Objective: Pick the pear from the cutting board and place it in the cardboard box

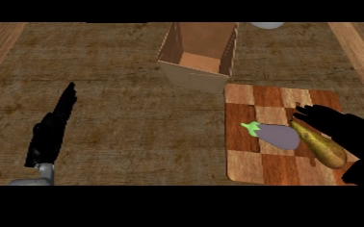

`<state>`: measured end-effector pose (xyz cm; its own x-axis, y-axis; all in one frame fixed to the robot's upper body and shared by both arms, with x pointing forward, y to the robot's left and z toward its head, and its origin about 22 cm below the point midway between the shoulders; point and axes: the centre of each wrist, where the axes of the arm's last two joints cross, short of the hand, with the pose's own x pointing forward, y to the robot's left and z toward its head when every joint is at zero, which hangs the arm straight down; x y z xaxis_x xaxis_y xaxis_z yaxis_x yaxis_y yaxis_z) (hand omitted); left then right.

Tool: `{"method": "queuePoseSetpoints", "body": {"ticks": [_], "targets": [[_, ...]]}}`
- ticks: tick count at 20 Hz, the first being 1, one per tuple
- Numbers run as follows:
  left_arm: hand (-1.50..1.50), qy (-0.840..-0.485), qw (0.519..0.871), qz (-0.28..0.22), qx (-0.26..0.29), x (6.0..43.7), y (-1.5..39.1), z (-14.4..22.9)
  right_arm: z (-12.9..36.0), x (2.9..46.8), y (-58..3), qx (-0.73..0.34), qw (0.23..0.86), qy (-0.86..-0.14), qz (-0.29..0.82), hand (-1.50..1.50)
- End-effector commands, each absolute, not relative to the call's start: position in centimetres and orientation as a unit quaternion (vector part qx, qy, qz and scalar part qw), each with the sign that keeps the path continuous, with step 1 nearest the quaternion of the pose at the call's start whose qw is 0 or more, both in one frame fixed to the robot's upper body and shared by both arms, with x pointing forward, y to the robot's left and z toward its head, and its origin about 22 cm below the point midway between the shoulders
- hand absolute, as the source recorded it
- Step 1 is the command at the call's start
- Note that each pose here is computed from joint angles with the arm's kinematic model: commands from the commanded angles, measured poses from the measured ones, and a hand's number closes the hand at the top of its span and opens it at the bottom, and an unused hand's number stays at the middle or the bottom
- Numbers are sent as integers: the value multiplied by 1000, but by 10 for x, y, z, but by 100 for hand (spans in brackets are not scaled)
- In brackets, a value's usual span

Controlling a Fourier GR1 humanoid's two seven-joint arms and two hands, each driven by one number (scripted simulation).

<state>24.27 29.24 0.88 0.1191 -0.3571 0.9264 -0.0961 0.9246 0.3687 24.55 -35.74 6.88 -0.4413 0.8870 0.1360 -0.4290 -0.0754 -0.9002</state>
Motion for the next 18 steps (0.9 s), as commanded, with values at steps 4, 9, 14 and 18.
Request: {"method": "queuePoseSetpoints", "body": {"ticks": [4,9,14,18], "targets": [[0,-659,726,-90,173,240,267,2,64,251,-357,-236,481,-481,694,-150],[0,-652,732,-93,177,236,283,2,49,245,-347,-240,477,-484,693,-150],[0,-657,731,-88,162,241,285,2,38,260,-371,-242,471,-464,710,-150],[0,-654,730,-91,177,237,284,26,18,244,-364,-219,487,-468,704,150]]}}
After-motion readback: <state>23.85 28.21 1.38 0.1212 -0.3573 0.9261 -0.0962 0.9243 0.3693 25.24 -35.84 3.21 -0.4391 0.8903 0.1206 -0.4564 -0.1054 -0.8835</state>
